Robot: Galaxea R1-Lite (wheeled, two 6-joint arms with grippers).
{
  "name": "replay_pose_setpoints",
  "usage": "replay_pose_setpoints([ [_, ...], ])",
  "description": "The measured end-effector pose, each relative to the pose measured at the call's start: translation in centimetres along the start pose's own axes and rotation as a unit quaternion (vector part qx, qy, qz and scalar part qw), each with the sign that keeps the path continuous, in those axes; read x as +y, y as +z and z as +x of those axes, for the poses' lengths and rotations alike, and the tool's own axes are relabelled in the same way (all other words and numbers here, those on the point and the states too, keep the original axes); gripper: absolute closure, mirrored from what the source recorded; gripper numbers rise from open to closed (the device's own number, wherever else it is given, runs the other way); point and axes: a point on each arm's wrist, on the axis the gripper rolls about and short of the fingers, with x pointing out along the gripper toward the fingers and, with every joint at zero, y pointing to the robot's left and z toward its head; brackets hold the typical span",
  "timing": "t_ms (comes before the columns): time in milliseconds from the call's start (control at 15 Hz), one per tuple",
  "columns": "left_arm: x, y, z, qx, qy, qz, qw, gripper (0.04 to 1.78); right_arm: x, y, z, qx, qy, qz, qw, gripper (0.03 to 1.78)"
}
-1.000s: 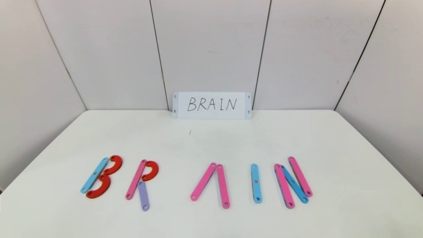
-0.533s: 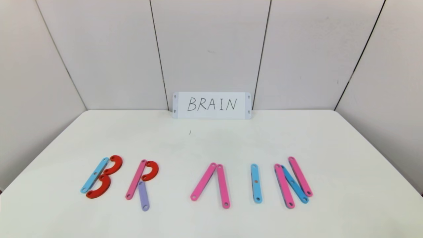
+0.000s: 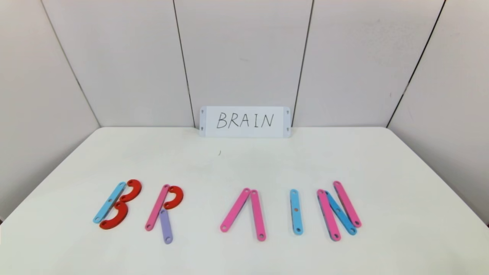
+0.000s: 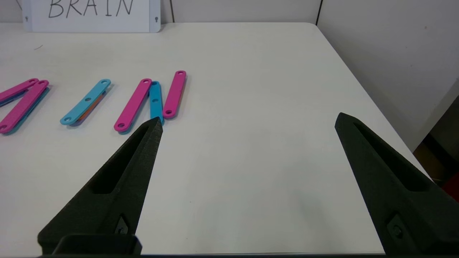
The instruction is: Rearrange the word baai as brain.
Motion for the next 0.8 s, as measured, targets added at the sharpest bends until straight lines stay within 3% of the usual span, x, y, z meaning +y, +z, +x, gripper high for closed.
replay_pose_setpoints([
  [800, 0.00, 0.00, 0.00, 0.000, 0.000, 0.000, 1.000, 0.09, 0.00, 0.00, 0.00, 0.000, 0.000, 0.000, 1.0000, 0.12],
])
